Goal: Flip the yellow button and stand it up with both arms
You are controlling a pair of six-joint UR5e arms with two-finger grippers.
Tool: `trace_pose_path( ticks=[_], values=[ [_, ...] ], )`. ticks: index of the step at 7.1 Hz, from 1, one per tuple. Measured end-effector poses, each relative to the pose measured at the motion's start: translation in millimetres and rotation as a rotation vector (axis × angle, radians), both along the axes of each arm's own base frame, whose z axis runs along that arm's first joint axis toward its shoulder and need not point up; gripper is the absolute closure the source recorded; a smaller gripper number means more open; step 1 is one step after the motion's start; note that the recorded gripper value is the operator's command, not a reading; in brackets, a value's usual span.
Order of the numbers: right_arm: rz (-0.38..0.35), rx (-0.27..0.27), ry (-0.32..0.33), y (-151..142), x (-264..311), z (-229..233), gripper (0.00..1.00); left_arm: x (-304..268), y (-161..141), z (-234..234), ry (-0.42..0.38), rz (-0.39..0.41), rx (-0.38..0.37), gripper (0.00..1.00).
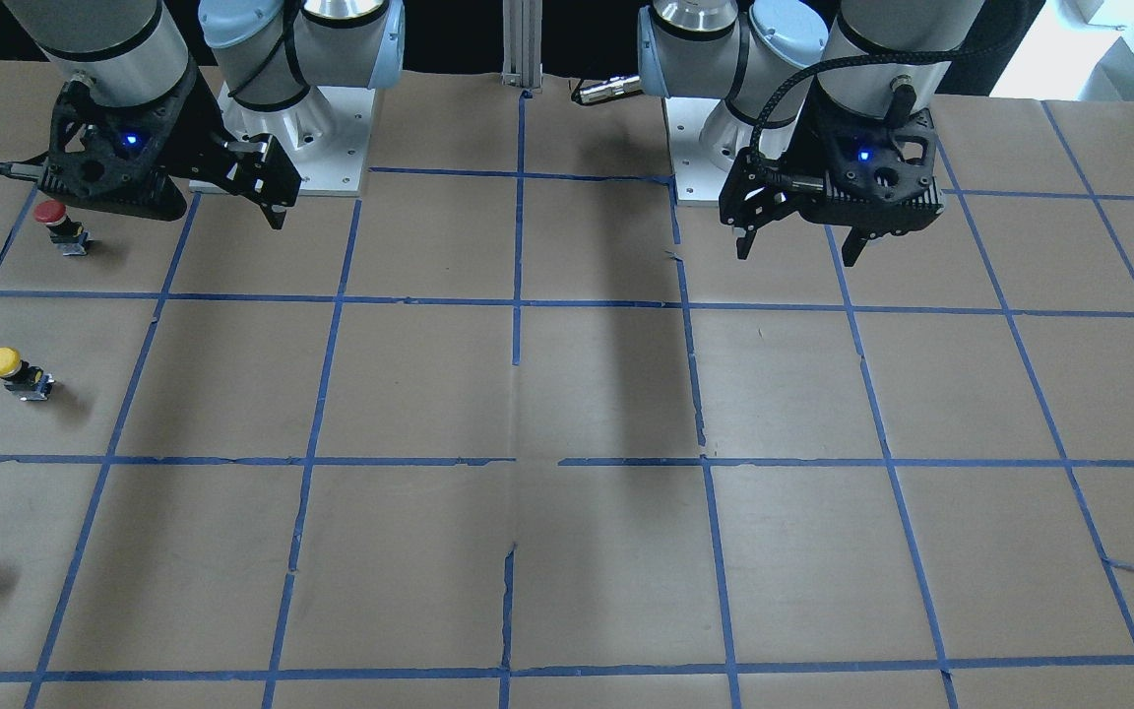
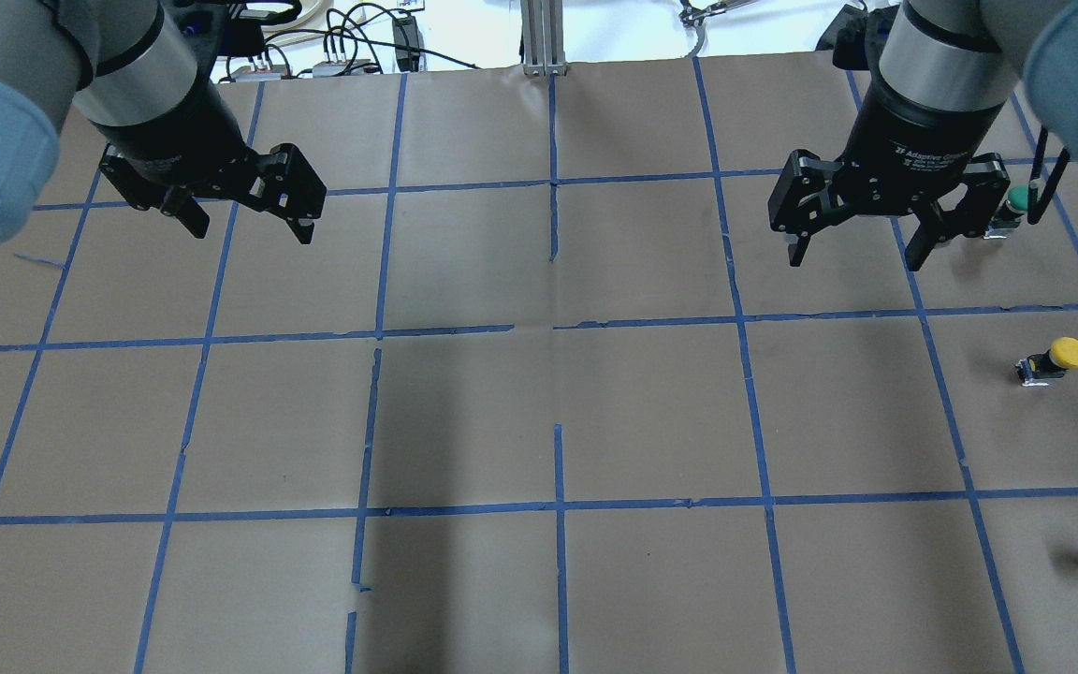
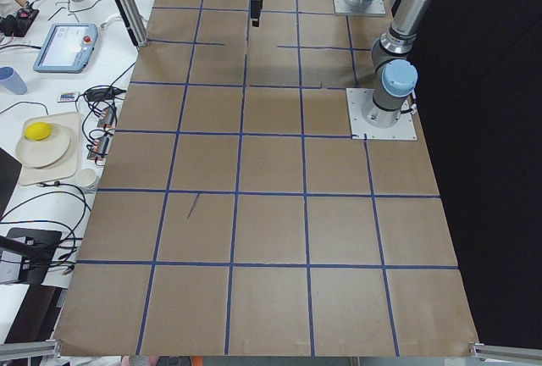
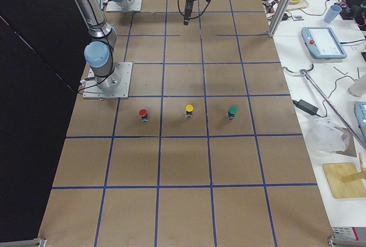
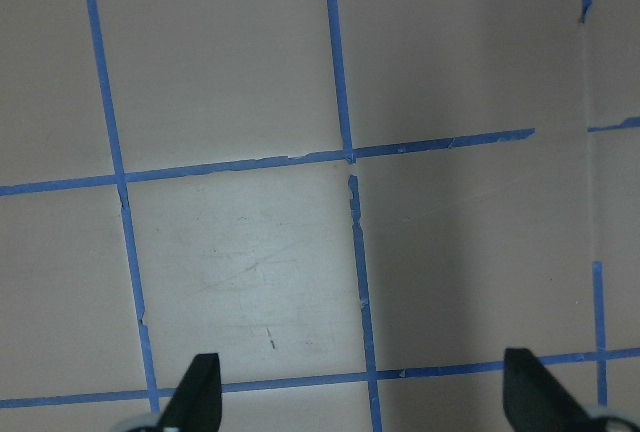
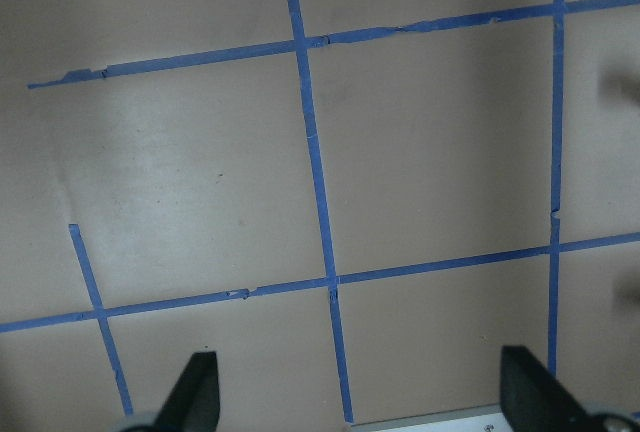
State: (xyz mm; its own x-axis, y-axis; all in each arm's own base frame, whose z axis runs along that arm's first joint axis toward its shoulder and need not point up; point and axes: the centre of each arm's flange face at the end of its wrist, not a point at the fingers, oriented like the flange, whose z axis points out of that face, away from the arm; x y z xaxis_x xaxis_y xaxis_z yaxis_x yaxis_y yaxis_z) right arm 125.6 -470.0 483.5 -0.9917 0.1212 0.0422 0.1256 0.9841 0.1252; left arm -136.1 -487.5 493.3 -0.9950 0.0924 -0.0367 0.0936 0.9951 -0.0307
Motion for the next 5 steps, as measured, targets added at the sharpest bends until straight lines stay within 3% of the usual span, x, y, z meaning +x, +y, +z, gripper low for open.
trace_pose_path(
  ticks=[5],
  values=[
    [-0.001,-0.008,-0.032,0.6,2.3,4.0,0.00,-8.7,8.8,-1.0,0.002,-0.013,0.029,0.00]
  ],
)
